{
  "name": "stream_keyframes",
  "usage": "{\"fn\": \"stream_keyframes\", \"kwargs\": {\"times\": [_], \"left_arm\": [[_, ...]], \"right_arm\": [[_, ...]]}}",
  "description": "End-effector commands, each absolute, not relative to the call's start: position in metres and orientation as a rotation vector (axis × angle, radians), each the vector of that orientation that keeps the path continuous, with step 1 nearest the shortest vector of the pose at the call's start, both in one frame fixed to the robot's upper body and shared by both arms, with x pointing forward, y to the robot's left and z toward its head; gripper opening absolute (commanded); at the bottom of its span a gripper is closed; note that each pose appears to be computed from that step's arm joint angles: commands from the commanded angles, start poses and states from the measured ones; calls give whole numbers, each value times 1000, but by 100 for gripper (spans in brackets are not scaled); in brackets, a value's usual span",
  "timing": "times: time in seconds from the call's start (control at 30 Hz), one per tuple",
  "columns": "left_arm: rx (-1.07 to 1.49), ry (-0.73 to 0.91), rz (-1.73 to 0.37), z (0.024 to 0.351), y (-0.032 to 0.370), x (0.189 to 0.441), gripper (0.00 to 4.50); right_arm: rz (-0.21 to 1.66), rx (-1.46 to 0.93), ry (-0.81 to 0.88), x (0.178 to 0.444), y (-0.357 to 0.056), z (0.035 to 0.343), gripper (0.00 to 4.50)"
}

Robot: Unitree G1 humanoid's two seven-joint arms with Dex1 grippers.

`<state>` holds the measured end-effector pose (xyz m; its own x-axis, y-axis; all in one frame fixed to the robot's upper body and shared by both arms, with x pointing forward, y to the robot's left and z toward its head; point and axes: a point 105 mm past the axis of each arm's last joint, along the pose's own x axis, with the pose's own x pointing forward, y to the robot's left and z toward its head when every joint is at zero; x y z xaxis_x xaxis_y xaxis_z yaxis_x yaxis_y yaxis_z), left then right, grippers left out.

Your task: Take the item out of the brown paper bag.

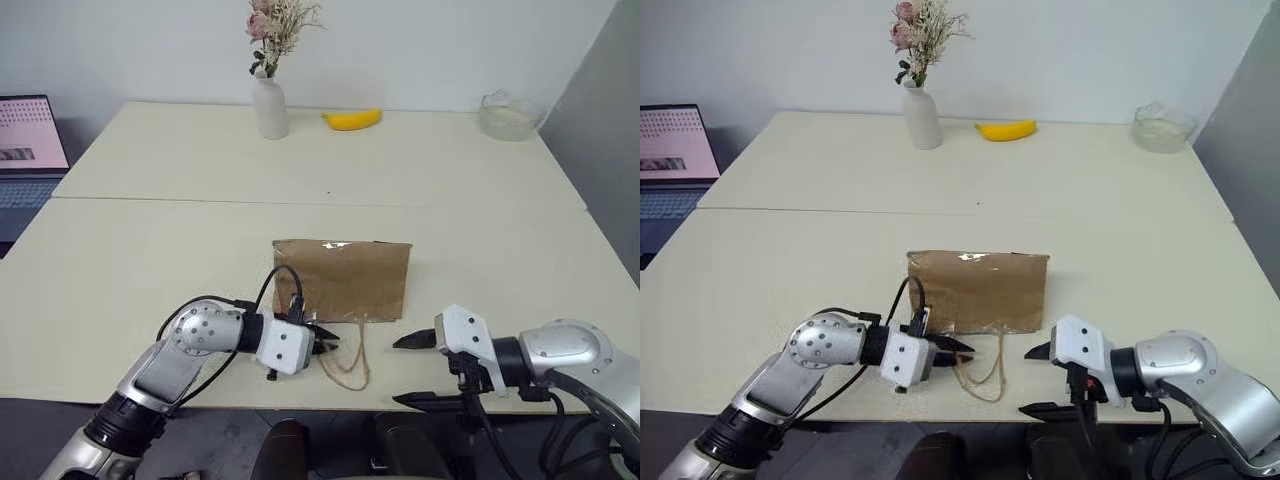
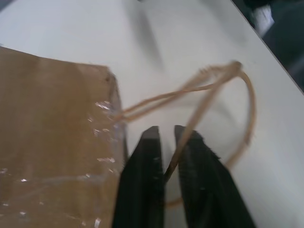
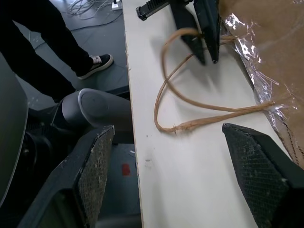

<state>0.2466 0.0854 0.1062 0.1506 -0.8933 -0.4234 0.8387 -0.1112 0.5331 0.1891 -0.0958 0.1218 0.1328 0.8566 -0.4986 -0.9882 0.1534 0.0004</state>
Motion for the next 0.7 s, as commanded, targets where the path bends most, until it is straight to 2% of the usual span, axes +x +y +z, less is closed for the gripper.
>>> {"fn": "stream_keyframes", "kwargs": {"times": [0.03, 0.2, 0.43, 0.53, 0.7], "left_arm": [[710, -134, -1366, 140, 83, 260, 2], [663, -129, -1281, 154, 89, 270, 2], [626, -141, -1221, 162, 90, 277, 2], [592, -155, -1193, 167, 88, 281, 2], [591, -163, -1178, 170, 89, 285, 2]], "right_arm": [[1427, -339, 399, 185, -80, 124, 384], [1433, -294, 412, 193, -65, 117, 384], [1409, -208, 414, 207, -24, 103, 384], [1369, -143, 443, 215, -5, 96, 384], [1278, -166, 474, 227, 6, 81, 384]]}}
